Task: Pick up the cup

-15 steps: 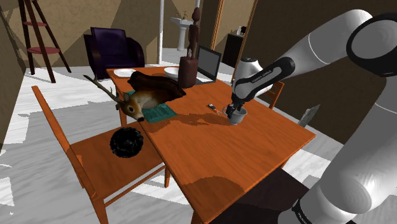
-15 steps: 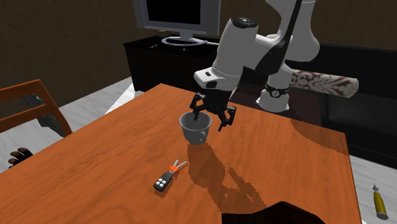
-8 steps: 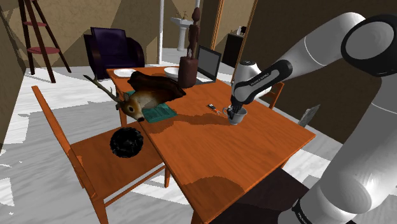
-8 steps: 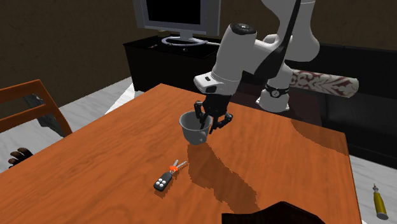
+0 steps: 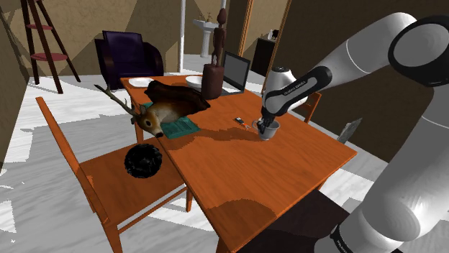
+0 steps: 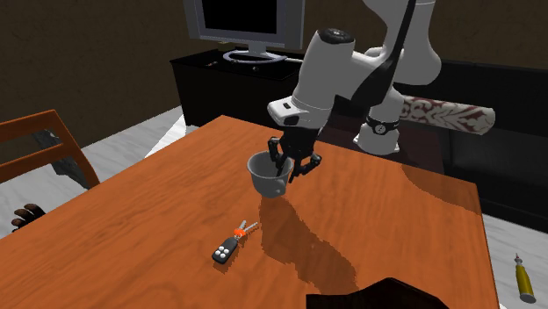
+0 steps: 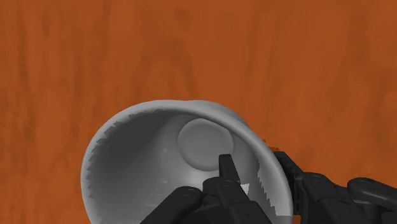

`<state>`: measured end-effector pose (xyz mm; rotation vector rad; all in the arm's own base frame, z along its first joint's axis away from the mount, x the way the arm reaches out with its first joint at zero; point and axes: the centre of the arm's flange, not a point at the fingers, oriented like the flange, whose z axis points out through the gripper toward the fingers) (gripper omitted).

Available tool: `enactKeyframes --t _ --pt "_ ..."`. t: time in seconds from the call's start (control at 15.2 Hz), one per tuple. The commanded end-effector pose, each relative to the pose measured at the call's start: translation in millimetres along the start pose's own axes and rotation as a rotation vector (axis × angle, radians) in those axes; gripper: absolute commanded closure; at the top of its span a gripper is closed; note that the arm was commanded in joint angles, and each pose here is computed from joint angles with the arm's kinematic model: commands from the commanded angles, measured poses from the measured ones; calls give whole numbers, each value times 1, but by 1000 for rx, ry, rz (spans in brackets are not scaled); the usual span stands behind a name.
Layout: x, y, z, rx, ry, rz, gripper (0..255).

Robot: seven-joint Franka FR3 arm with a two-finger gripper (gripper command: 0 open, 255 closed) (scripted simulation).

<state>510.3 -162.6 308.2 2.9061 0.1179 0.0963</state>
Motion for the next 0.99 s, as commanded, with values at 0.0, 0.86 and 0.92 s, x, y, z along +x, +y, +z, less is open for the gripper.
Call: enactKeyframes --t 0.0,0.86,0.92 --pt "0 2 -9 0 0 0 255" --pt "4 17 -71 0 0 0 255" --pt "4 17 -71 0 0 0 255"
